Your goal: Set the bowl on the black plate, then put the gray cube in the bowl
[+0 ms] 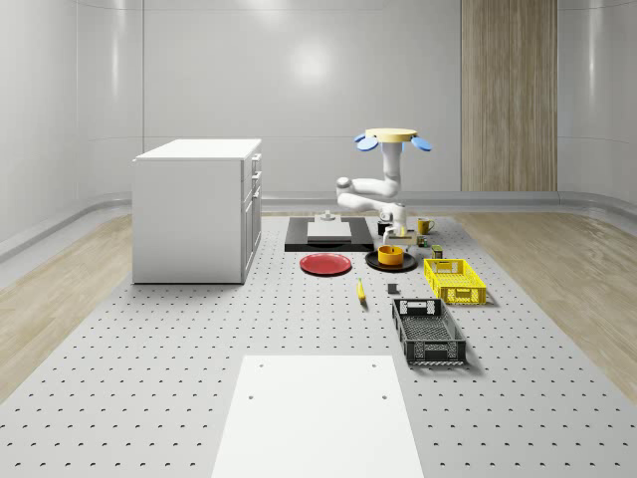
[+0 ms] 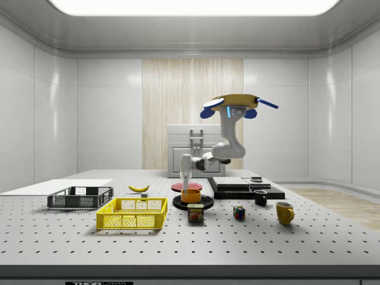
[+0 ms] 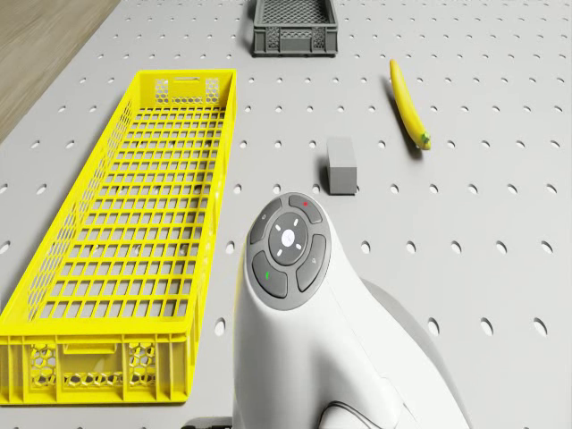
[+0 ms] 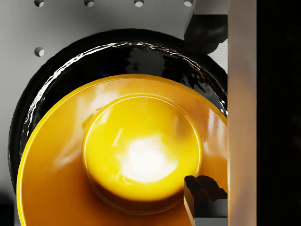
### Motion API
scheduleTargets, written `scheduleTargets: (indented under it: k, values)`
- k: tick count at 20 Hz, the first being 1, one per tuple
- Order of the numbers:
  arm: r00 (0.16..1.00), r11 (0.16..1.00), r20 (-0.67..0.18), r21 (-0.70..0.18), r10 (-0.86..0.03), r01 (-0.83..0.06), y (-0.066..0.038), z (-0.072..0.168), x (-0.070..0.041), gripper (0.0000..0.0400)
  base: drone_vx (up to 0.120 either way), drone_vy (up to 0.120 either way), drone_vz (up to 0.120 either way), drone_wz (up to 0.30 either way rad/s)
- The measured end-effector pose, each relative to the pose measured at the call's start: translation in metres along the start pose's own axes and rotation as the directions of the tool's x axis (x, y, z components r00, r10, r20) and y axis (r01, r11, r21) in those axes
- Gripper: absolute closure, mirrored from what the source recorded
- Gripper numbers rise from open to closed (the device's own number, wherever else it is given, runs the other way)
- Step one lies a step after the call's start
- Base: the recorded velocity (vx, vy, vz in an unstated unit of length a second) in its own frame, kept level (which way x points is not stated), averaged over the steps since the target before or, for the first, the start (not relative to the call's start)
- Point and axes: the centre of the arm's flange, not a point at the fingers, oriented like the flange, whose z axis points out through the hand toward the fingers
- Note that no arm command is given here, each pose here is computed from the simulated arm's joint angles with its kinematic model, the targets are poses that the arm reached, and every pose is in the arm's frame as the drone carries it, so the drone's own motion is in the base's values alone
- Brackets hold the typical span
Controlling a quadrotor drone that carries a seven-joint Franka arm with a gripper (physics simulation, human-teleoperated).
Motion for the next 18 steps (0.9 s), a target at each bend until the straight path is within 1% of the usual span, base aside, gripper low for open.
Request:
scheduleTargets:
  k: [1,3,10,16,18]
  values:
    - [1.000,1.000,0.000,0.000,0.000,0.000,-0.0001,-0.0001,-0.0001,0.0013,0.120,-0.120,0.000,0.000]
    - [1.000,1.000,0.000,0.000,0.000,0.000,-0.0002,-0.0001,-0.0002,0.0008,0.120,-0.020,0.000,0.000]
    - [1.000,1.000,0.000,0.000,0.000,0.000,-0.0003,-0.0003,-0.0003,0.0001,0.120,-0.114,0.000,0.000]
    - [1.000,1.000,0.000,0.000,0.000,0.000,-0.0004,-0.0003,-0.0003,0.0000,0.120,0.000,0.000,0.000]
    - [1.000,1.000,0.000,0.000,0.000,0.000,-0.0004,-0.0003,-0.0003,0.0000,0.120,-0.100,0.000,0.000]
